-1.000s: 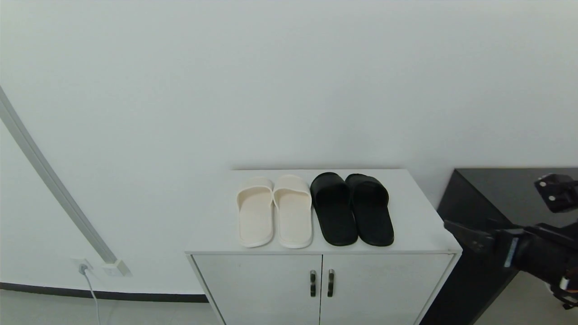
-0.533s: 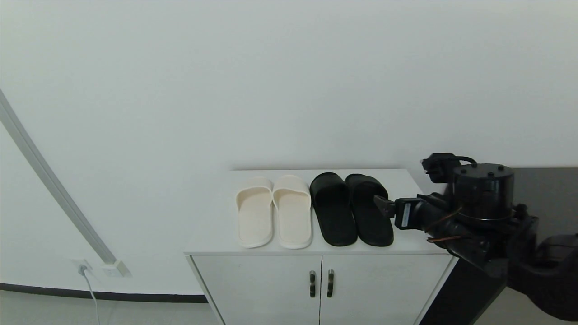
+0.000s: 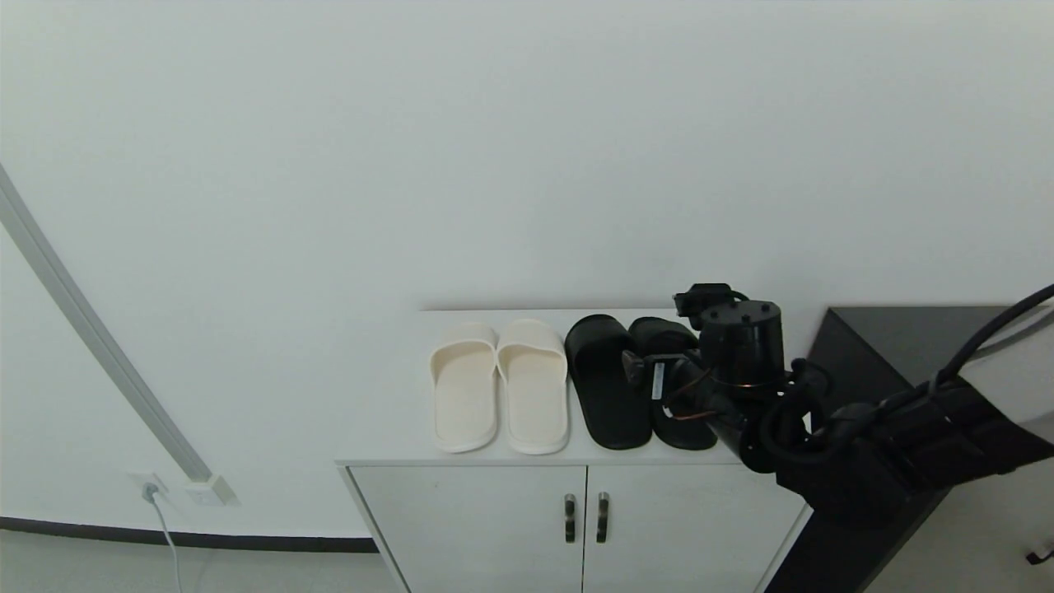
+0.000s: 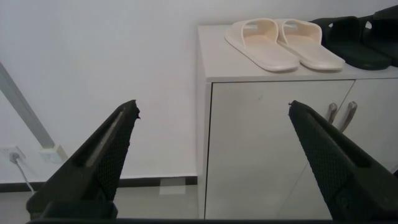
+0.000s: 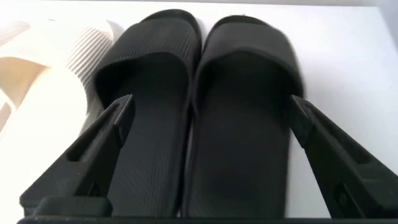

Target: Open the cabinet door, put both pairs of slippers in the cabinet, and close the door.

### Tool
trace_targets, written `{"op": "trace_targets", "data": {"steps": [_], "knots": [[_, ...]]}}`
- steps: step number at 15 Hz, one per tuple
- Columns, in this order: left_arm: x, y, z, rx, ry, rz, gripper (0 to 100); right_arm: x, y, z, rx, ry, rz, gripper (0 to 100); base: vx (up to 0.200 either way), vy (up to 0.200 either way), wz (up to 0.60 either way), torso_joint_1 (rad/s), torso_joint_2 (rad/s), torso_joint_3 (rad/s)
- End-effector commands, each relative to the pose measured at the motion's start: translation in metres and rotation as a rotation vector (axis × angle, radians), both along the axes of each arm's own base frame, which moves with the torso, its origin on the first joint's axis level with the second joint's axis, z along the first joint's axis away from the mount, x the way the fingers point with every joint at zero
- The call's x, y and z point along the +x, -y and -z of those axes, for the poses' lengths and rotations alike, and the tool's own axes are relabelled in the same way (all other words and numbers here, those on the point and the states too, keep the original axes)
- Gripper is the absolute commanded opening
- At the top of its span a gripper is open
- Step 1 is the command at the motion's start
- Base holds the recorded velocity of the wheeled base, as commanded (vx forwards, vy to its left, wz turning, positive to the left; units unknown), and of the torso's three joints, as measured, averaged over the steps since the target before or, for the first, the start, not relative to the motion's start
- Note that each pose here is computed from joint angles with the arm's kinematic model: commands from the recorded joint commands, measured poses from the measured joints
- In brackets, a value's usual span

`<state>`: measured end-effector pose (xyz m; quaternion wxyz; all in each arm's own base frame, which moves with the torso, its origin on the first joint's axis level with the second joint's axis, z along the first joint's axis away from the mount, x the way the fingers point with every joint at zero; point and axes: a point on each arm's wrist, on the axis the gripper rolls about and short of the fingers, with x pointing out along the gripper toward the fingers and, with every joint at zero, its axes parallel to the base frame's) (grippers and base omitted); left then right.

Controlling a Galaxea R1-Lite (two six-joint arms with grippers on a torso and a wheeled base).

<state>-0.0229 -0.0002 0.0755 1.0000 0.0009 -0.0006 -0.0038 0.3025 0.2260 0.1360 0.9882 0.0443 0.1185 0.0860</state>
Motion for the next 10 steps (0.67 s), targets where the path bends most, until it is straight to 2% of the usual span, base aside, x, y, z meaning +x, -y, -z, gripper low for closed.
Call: {"op": "trace_targets", "data": {"steps": [1,5,10], "knots": [[0.0,0.0,0.0,0.0,-0.001,0.0,100,0.014,-0.011,0.014,-0.01,-0.011,0.0,100,0.0,0.0,0.0,0.0,0.0,0.0],[0.0,0.0,0.0,0.0,-0.001,0.0,100,0.036,-0.026,0.028,-0.018,0.0,0.027,100,0.0,0.0,0.0,0.0,0.0,0.0],[0.0,0.0,0.0,0.0,-0.001,0.0,100,0.063,-0.028,0.043,-0.033,0.01,0.057,100,0.0,0.0,0.0,0.0,0.0,0.0]]}}
